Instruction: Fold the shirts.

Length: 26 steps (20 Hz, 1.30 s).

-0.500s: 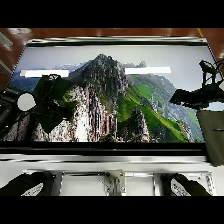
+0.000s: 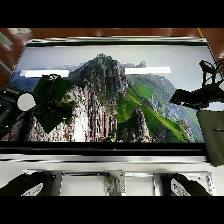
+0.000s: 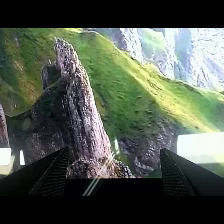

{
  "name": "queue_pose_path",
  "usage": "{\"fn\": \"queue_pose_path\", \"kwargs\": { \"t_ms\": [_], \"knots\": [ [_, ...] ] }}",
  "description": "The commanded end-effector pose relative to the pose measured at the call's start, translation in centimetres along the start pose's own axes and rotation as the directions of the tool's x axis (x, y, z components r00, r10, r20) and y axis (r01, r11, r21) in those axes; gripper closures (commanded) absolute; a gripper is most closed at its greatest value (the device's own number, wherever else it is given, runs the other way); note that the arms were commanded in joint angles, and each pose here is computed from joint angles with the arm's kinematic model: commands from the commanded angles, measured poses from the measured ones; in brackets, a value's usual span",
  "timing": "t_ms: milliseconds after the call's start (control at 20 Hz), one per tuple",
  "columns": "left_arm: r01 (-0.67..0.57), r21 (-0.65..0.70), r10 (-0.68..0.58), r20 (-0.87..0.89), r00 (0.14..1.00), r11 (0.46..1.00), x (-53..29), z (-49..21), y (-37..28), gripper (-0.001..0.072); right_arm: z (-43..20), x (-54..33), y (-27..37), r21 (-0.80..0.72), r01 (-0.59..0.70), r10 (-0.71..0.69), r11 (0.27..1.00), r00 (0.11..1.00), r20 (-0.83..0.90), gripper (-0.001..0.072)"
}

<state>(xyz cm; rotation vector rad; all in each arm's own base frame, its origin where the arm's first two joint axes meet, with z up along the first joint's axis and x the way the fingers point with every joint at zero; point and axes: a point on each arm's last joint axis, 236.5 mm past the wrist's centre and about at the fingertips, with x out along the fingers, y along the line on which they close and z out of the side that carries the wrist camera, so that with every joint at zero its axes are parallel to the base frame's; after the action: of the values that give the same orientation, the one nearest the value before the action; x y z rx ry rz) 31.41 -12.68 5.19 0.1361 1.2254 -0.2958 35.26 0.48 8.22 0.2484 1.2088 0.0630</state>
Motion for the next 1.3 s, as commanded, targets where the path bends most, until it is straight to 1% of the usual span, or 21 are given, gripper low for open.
{"fn": "queue_pose_path", "kwargs": {
  "t_ms": [0, 100, 150, 250, 350, 450, 550, 600, 650, 700, 750, 900, 1000, 1100, 1150, 1200, 1250],
  "knots": [
    [0.000, 0.000, 0.000, 0.000, 1.000, 1.000, 0.0, 0.0, 0.0, 0.0011, 0.7, 0.0, 0.0, 0.000, 0.001, -0.001, 1.000, 1.000, 0.030, 0.0015],
    [0.000, 0.000, 0.000, 0.000, 1.000, 1.000, 0.0, 0.0, 0.0, 0.0011, 2.1, -0.1, -0.1, 0.000, 0.005, -0.005, 1.000, 0.996, 0.088, 0.0015],
    [0.000, 0.000, 0.000, 0.000, 1.000, 1.000, 0.0, 0.0, 0.0, 0.0011, 2.0, -0.1, -0.3, -0.001, 0.012, -0.012, 1.000, 0.996, 0.086, 0.0015],
    [0.004, 0.000, -0.004, 0.064, 0.998, 1.000, 0.1, 1.5, -0.1, 0.0011, 2.0, -0.1, -0.3, -0.001, 0.013, -0.013, 1.000, 0.996, 0.083, 0.0015],
    [0.012, 0.001, -0.011, 0.178, 0.984, 1.000, 0.1, 4.4, -0.3, 0.0011, 0.9, 0.0, -0.7, -0.007, 0.030, -0.030, 1.000, 0.999, 0.037, 0.0015],
    [0.016, 0.002, -0.016, 0.251, 0.968, 1.000, -0.2, 6.1, -0.4, 0.0010, -0.9, -0.1, -1.4, -0.014, 0.058, -0.059, 0.998, 0.997, -0.040, 0.0015],
    [0.020, 0.004, -0.020, 0.326, 0.945, 1.000, -0.6, 8.0, -0.5, 0.0018, -3.0, -0.2, -1.2, -0.014, 0.051, -0.053, 0.999, 0.990, -0.128, 0.0015],
    [0.025, 0.004, -0.024, 0.407, 0.913, 1.000, -1.3, 10.0, -0.5, 0.0129, -3.8, -0.3, -1.0, -0.012, 0.042, -0.044, 0.999, 0.986, -0.162, 0.0015],
    [0.027, 0.003, -0.025, 0.451, 0.892, 1.000, -1.8, 11.0, -0.5, 0.0259, -4.7, -0.5, -0.9, -0.011, 0.037, -0.038, 0.999, 0.980, -0.197, 0.0015],
    [0.026, 0.000, -0.023, 0.468, 0.884, 1.000, -2.0, 11.4, -0.3, 0.0357, -5.4, -0.6, -0.7, -0.009, 0.031, -0.032, 0.999, 0.973, -0.228, 0.0015],
    [0.013, -0.001, -0.011, 0.465, 0.885, 1.000, -1.9, 11.4, 0.1, 0.0414, -6.2, -0.8, -0.5, -0.006, 0.023, -0.024, 1.000, 0.965, -0.261, 0.0016],
    [-0.051, -0.031, 0.059, 0.407, 0.911, 0.998, -1.1, 10.2, 3.0, 0.0414, -7.7, -1.3, -0.2, 0.007, 0.010, -0.008, 1.000, 0.946, -0.325, 0.0015],
    [-0.076, -0.074, 0.097, 0.354, 0.930, 0.994, -0.7, 8.9, 5.2, 0.0413, -7.9, -1.4, 0.1, 0.049, 0.012, 0.005, 0.999, 0.942, -0.335, 0.0016],
    [-0.164, -0.076, 0.179, 0.279, 0.943, 0.984, -0.3, 7.0, 8.6, 0.0409, -7.9, -1.4, 0.4, 0.086, 0.012, 0.018, 0.996, 0.943, -0.333, 0.0016],
    [-0.241, -0.087, 0.255, 0.251, 0.934, 0.967, -0.3, 6.1, 11.8, 0.0366, -7.9, -1.4, 0.6, 0.112, 0.012, 0.026, 0.994, 0.942, -0.335, 0.0016],
    [-0.292, -0.152, 0.322, 0.240, 0.916, 0.944, -0.4, 5.6, 15.3, 0.0139, -8.0, -1.4, 0.9, 0.140, 0.011, 0.037, 0.990, 0.941, -0.337, 0.0016],
    [-0.292, -0.281, 0.358, 0.223, 0.907, 0.914, -0.4, 4.9, 18.7, -0.0008, -7.9, -1.4, 1.4, 0.174, 0.003, 0.057, 0.985, 0.940, -0.336, 0.0016]
  ]
}}
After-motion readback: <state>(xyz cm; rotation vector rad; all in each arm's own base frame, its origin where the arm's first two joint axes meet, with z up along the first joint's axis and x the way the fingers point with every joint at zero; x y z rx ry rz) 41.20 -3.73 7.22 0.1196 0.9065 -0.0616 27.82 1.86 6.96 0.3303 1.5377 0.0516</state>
